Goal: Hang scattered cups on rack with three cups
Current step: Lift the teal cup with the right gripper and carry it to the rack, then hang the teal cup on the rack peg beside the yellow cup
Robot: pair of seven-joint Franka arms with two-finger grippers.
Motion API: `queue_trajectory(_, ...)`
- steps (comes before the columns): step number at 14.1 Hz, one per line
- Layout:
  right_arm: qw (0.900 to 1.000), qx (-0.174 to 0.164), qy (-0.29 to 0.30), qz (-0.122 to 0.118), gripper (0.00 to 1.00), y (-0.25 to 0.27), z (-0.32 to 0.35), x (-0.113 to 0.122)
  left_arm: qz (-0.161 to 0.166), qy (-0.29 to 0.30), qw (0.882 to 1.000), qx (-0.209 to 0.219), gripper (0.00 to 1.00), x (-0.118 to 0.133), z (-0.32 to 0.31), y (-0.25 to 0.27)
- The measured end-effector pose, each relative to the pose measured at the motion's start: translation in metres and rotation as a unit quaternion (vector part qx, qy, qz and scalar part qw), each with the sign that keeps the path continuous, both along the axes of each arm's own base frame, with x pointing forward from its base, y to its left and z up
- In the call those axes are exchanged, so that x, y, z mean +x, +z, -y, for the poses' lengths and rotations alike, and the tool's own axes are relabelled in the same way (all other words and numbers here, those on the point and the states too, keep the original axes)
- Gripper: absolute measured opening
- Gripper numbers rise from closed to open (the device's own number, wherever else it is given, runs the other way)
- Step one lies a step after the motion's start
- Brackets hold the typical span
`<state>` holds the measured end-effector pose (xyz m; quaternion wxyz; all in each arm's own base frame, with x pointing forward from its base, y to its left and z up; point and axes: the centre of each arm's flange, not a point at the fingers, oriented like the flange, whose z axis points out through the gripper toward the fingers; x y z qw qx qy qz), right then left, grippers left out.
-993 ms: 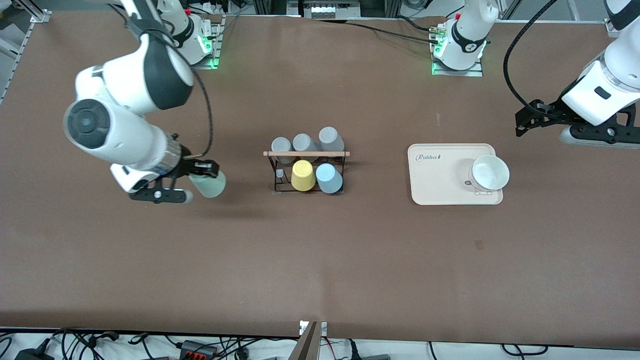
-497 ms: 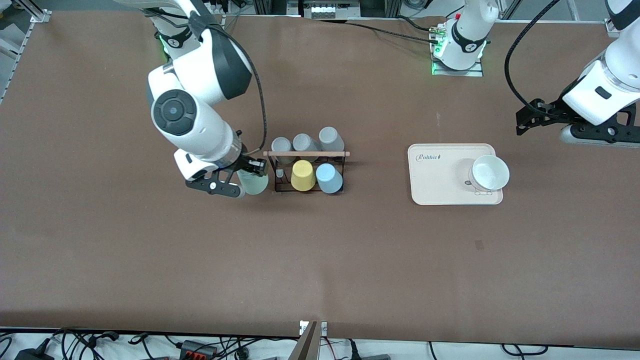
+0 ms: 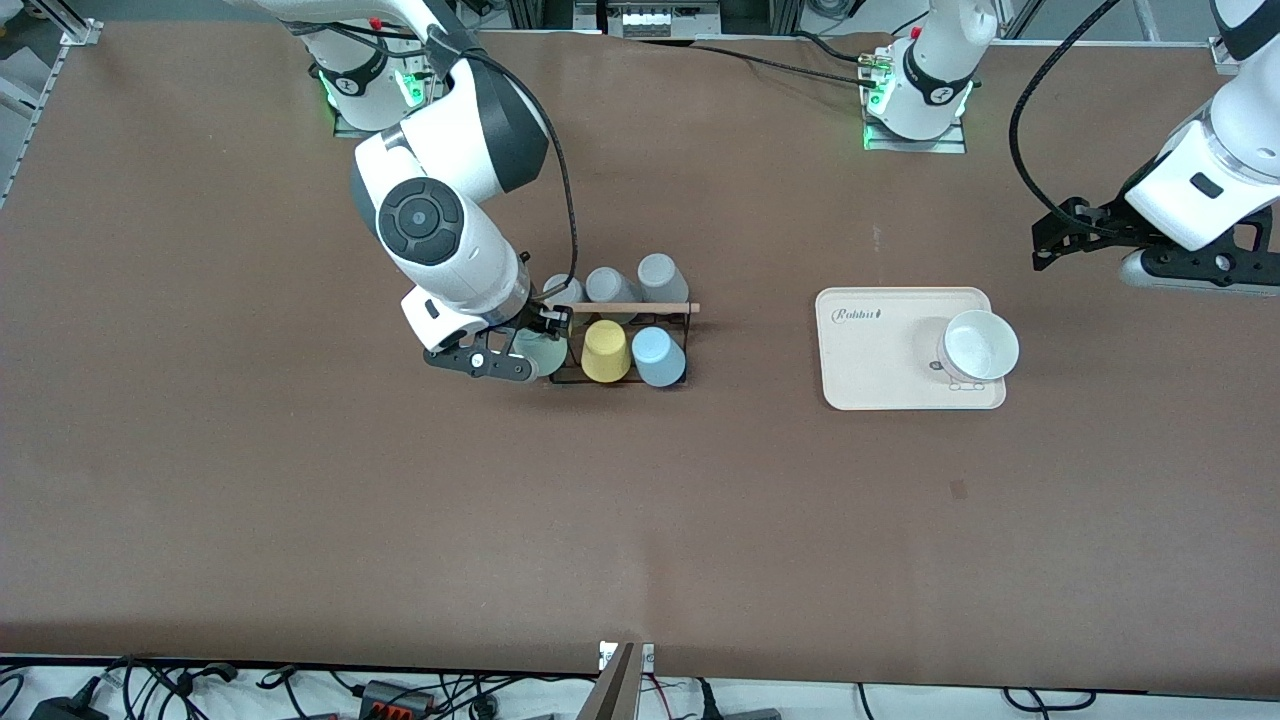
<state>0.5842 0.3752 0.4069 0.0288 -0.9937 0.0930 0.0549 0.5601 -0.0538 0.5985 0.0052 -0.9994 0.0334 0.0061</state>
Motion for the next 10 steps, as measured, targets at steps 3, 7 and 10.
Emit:
queue_trajectory(3,1.0,-0.004,0.003,-0.005,0.65,-0.009,-0.004,-0.002,0.0,0.0,1.0,0.0,1.0,0.0,0.0,0.0)
queue_trajectory(7,1.0,-0.007,0.008,-0.01,0.65,-0.017,-0.012,-0.006,0.0,-0.001,1.0,0.0,1.0,0.0,0.001,0.0)
queue_trajectory(10,1.0,-0.009,0.008,-0.013,0.65,-0.023,-0.012,-0.005,0.0,-0.001,1.0,0.0,1.0,0.0,0.001,0.0)
